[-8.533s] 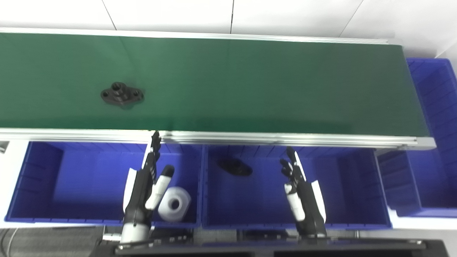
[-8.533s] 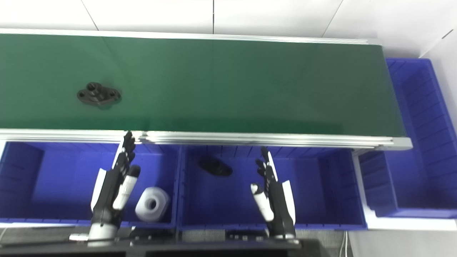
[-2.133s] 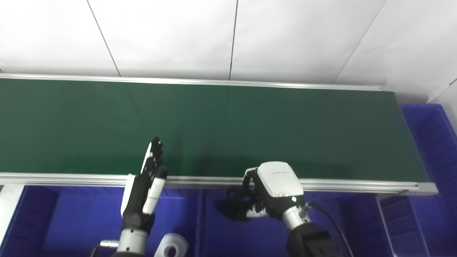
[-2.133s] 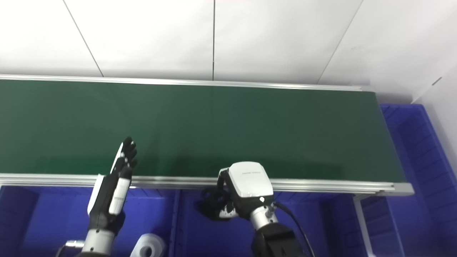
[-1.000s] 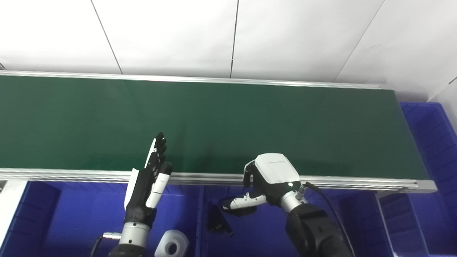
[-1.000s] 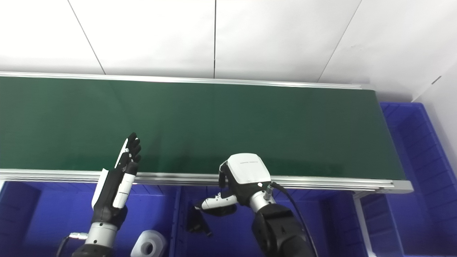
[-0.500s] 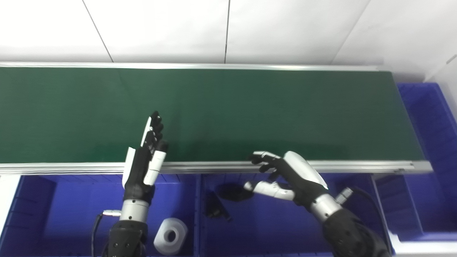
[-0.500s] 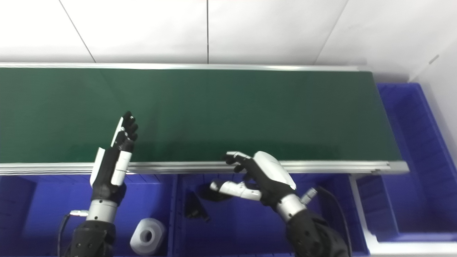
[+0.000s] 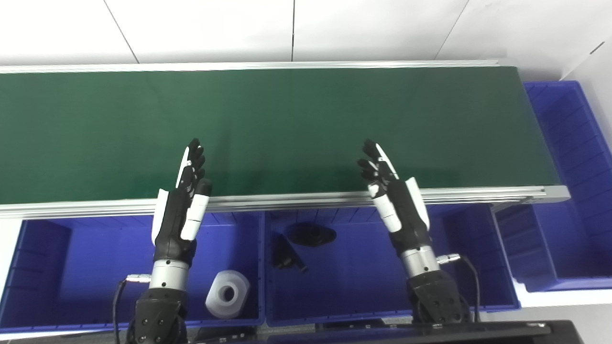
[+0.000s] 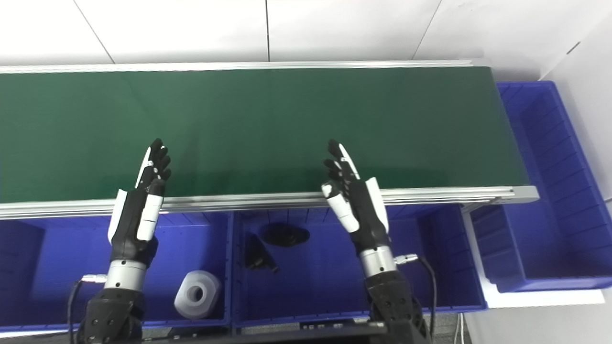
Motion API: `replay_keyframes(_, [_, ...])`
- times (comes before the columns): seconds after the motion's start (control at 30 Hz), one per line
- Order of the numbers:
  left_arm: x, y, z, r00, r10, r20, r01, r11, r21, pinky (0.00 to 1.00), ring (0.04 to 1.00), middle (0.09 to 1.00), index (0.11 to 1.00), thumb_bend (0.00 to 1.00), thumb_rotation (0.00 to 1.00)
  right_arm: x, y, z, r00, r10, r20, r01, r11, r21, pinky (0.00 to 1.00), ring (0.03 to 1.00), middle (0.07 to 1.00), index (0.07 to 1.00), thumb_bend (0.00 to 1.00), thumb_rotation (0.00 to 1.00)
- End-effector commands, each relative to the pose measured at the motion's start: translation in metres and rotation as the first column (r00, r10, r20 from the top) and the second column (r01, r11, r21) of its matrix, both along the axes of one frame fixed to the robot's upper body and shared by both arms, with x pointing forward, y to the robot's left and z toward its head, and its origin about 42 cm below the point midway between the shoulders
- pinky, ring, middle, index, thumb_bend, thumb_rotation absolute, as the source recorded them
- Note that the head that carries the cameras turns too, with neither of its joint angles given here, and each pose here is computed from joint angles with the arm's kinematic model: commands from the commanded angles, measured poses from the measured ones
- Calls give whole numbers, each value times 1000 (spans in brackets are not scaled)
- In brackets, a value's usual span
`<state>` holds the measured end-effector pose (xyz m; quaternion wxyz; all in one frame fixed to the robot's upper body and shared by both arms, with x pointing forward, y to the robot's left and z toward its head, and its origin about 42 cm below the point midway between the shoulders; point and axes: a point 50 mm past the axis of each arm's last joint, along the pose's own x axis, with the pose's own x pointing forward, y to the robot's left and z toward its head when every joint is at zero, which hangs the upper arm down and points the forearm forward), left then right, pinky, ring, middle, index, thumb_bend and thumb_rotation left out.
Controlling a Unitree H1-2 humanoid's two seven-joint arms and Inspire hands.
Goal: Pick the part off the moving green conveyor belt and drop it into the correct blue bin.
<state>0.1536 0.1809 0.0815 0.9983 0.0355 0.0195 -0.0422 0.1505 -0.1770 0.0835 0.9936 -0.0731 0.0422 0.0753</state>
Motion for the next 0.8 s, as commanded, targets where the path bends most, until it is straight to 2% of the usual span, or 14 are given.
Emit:
replay_keyframes(0.0, [1,0,7,998,-16,64,16,1000,3,1000,1000,1000,1000,829,975,-3,0,7,998,-20,66,19,1000,24,915,937,991,1000,852,1000])
replay_keyframes(0.2, [-13,-4,4,998,-48,42,49,999,-8,1000,1000,1000,1000,865,953,-14,-1,-1,998,-42,52,40,998,45,931,950,1000,1000,859,1000])
replay_keyframes(0.33, [-30,-12,2,999,-24,34,24,1000,-15,1000,1000,1000,1000,749,938,-21,-1,-5,998,-38,43,36,998,47,922,942,1000,1000,854,1000])
replay_keyframes(0.47, [-44,-19,-1,999,8,41,-9,1000,7,1000,996,1000,1000,700,945,-26,-2,-9,998,-41,38,39,999,37,915,941,999,1000,852,1000])
replay_keyframes(0.6, [-52,-23,-2,999,20,44,-22,999,29,1000,1000,1000,1000,663,953,-30,-3,-13,998,-48,36,46,998,34,923,945,1000,1000,844,1000])
replay_keyframes(0.77, [-61,-26,-1,999,34,36,-35,999,25,1000,1000,1000,1000,662,960,-34,-5,-17,999,-30,34,29,999,40,928,947,1000,999,834,1000])
